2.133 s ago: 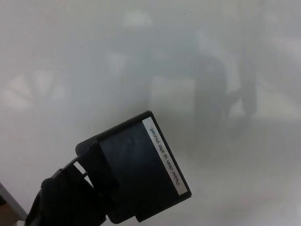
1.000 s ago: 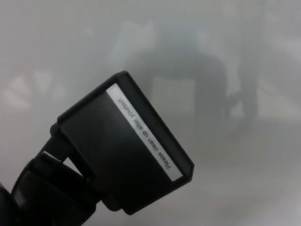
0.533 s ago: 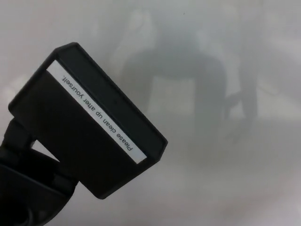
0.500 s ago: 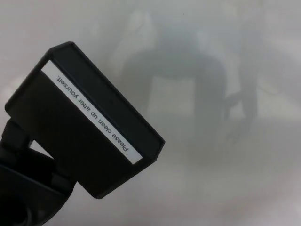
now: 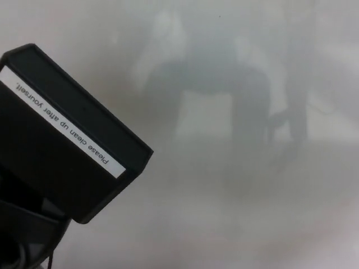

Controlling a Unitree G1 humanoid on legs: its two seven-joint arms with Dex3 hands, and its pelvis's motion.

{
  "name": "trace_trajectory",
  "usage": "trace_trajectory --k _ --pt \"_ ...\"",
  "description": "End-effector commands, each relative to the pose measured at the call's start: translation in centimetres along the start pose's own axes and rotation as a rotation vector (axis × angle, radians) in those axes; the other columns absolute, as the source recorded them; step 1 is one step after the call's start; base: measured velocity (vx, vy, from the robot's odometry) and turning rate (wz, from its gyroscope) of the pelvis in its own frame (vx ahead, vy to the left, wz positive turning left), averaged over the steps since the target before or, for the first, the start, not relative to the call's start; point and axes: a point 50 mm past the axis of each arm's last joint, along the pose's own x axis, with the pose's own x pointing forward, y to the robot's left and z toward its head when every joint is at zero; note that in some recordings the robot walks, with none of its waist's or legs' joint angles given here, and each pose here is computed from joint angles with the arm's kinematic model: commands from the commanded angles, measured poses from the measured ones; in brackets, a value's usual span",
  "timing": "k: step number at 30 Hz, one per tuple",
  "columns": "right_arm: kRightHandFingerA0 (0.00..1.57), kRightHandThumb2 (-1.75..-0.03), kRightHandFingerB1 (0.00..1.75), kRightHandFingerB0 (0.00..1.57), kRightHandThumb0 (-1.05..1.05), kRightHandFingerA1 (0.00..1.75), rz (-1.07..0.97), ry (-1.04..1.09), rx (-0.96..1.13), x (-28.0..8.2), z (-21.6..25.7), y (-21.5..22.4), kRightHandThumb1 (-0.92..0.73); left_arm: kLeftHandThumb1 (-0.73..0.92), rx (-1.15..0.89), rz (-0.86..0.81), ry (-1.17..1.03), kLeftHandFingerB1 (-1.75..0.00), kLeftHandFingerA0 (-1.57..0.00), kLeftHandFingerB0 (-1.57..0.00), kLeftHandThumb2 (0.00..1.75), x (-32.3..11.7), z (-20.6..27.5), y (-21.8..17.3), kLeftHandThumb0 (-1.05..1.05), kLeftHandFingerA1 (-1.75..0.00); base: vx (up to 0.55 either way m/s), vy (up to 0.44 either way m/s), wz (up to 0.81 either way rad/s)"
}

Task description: A magnetic marker holder is on the left hand side of the white board, the robot put the index and middle finger into the opening of the container and pull off the magnetic holder and hand it to a human on the left hand side.

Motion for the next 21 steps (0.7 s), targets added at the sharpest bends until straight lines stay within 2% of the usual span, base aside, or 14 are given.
trace_trajectory --k 1,2,3,4,6,7,9,10,11,12,13,14,21 --pt "0.6 -0.97 0.47 0.3 -0.67 0.58 0.007 0.066 -0.011 -1.8 -1.9 -0.4 -0.65 0.38 -0.03 0.052 -0.065 -0.44 -0.28 -0.26 0.7 -1.2 0.2 -0.8 -0.71 -0.38 0.0 0.0 0.0" --pt "0.59 -0.97 0.47 0.3 -0.67 0.58 0.009 0.079 -0.003 -2.2 -2.3 -0.3 -0.65 0.44 -0.034 0.062 -0.063 -0.38 -0.32 -0.28 0.55 -1.5 0.1 -1.0 -0.69 -0.31 0.0 0.0 0.0" --pt "0.59 -0.97 0.47 0.3 -0.67 0.58 0.01 0.084 0.001 -2.4 -2.4 -0.2 -0.65 0.44 -0.037 0.066 -0.062 -0.38 -0.32 -0.28 0.55 -1.6 0.1 -1.0 -0.69 -0.31 0.0 0.0 0.0" --pt "0.59 -0.97 0.47 0.3 -0.69 0.58 0.012 0.093 0.001 -2.7 -2.7 -0.1 -0.65 0.38 -0.039 0.074 -0.062 -0.44 -0.28 -0.27 0.7 -1.8 0.0 -1.2 -0.7 -0.38 0.0 0.0 0.0" --pt "0.59 -0.97 0.47 0.29 -0.67 0.58 0.017 0.097 -0.005 -3.1 -2.9 0.1 -0.64 0.37 -0.047 0.091 -0.061 -0.44 -0.31 -0.28 0.68 -2.1 -0.1 -1.5 -0.68 -0.39 0.0 0.0 0.0" --pt "0.68 -0.65 0.32 0.35 -0.62 0.43 0.019 0.097 -0.011 -3.3 -3.1 0.1 -0.8 0.38 -0.052 0.094 -0.058 -0.44 -0.3 -0.28 0.7 -2.3 -0.2 -1.7 -0.71 -0.39 0.0 0.0 0.0" --pt "0.68 -0.65 0.32 0.35 -0.62 0.43 0.022 0.102 -0.015 -3.7 -3.3 0.2 -0.8 0.38 -0.054 0.097 -0.055 -0.44 -0.3 -0.28 0.7 -2.4 -0.2 -1.8 -0.71 -0.39 0.0 0.0 0.0" --pt "0.68 -0.65 0.32 0.35 -0.61 0.43 0.023 0.102 -0.019 -3.7 -3.4 0.2 -0.8 0.38 -0.056 0.105 -0.053 -0.41 -0.35 -0.28 0.62 -2.5 -0.3 -1.9 -0.73 -0.36 0.0 0.0 0.0" --pt "0.68 -0.65 0.32 0.35 -0.61 0.43 0.023 0.102 -0.02 -3.7 -3.4 0.2 -0.8 0.38 -0.056 0.107 -0.052 -0.41 -0.35 -0.28 0.62 -2.5 -0.3 -1.9 -0.73 -0.36 0.0 0.0 0.0" --pt "0.67 -0.65 0.32 0.36 -0.64 0.43 0.024 0.113 -0.018 -4.1 -3.6 0.3 -0.8 0.38 -0.061 0.128 -0.052 -0.45 -0.33 -0.29 0.72 -2.7 -0.4 -2.1 -0.72 -0.4 0.0 0.0 0.0" --pt "0.57 -0.97 0.47 0.29 -0.67 0.57 0.024 0.118 -0.013 -4.2 -3.7 0.3 -0.65 0.38 -0.062 0.136 -0.049 -0.45 -0.34 -0.29 0.7 -2.9 -0.4 -2.1 -0.7 -0.39 0.0 0.0 0.0" --pt "0.67 -0.65 0.32 0.35 -0.63 0.42 0.024 0.122 -0.011 -4.3 -3.8 0.3 -0.8 0.37 -0.064 0.143 -0.045 -0.45 -0.34 -0.29 0.7 -3.0 -0.4 -2.2 -0.69 -0.39 0.0 0.0 0.0" --pt "0.66 -0.65 0.32 0.34 -0.62 0.43 0.021 0.12 -0.014 -4.4 -3.8 0.3 -0.81 0.38 -0.06 0.137 -0.033 -0.45 -0.29 -0.25 0.71 -3.1 -0.5 -2.1 -0.7 -0.39 0.0 0.0 0.0"
